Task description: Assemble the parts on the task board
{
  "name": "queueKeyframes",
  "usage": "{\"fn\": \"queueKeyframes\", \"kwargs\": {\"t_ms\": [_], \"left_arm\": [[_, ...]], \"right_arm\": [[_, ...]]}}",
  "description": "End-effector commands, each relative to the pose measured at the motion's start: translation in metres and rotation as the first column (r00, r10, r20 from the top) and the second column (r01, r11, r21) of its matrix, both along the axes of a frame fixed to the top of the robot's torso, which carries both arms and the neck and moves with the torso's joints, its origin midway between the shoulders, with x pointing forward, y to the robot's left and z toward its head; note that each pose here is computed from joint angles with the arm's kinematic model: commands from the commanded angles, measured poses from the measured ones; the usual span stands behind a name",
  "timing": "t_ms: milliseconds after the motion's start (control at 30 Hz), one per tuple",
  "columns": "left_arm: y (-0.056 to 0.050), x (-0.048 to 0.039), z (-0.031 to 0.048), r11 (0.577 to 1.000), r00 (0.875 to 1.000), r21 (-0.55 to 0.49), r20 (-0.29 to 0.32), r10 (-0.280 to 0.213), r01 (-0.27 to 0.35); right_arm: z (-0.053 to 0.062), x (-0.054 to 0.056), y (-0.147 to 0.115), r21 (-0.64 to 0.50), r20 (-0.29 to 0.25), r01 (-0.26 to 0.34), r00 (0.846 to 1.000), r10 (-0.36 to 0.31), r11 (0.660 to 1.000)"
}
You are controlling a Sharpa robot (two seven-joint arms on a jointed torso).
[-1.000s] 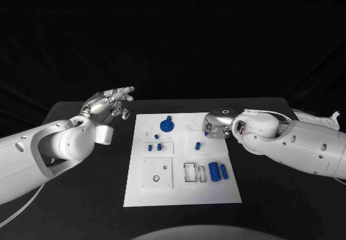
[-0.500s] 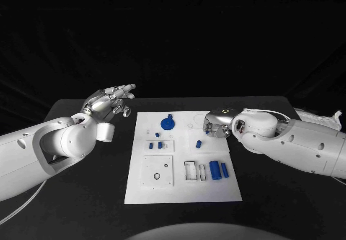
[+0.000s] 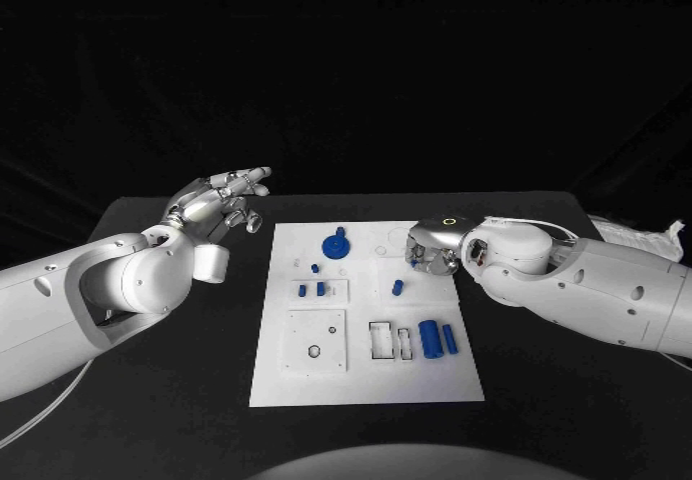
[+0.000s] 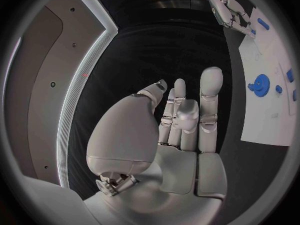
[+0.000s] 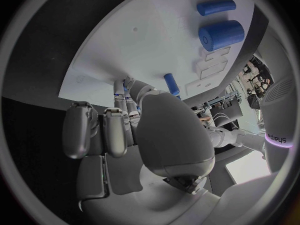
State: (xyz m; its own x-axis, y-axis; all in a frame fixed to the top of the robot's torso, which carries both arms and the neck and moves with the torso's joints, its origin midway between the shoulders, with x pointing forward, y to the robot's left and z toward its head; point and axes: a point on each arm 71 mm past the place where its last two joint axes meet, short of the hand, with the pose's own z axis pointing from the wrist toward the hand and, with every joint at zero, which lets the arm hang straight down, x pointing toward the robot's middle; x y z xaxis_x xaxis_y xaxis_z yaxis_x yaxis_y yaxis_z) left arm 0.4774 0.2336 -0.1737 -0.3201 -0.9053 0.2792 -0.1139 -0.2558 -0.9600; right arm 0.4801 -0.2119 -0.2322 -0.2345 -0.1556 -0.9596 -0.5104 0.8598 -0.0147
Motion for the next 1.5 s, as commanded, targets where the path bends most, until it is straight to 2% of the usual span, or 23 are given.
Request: {"fn": "queueKeyframes", "kwargs": {"t_ms": [33,433,900,1067,1233,1400,1500], "left_arm": [[-0.001,-0.0003,0.0014,1.0,1.0,-0.009,0.009,0.0,0.0],[0.0,0.0005,0.001,1.0,1.0,-0.004,0.008,0.006,-0.006],[0.001,0.0007,0.0008,1.0,1.0,-0.002,0.006,0.007,-0.007],[0.001,0.0006,0.0008,1.0,1.0,-0.003,0.007,0.007,-0.007],[0.0,0.0008,0.0008,1.0,1.0,-0.004,0.008,0.004,-0.004],[-0.003,0.0009,0.0007,1.0,1.0,-0.008,0.008,-0.004,0.004],[-0.005,0.0007,0.0009,1.0,1.0,-0.01,0.008,-0.009,0.009]], "right_arm": [[-0.008,-0.004,0.001,-0.018,-0.003,0.001,1.0,-0.001,1.0],[0.007,-0.007,0.002,0.055,0.075,0.013,0.997,-0.018,0.998],[0.024,-0.013,0.0,0.093,0.122,0.006,0.992,-0.018,0.996],[0.035,-0.023,0.008,0.132,0.141,-0.025,0.99,0.007,0.991],[0.049,-0.041,0.034,0.19,0.16,-0.11,0.984,0.08,0.976],[0.054,-0.056,0.063,0.227,0.162,-0.189,0.975,0.154,0.955],[0.053,-0.063,0.077,0.236,0.159,-0.225,0.969,0.191,0.945]]}}
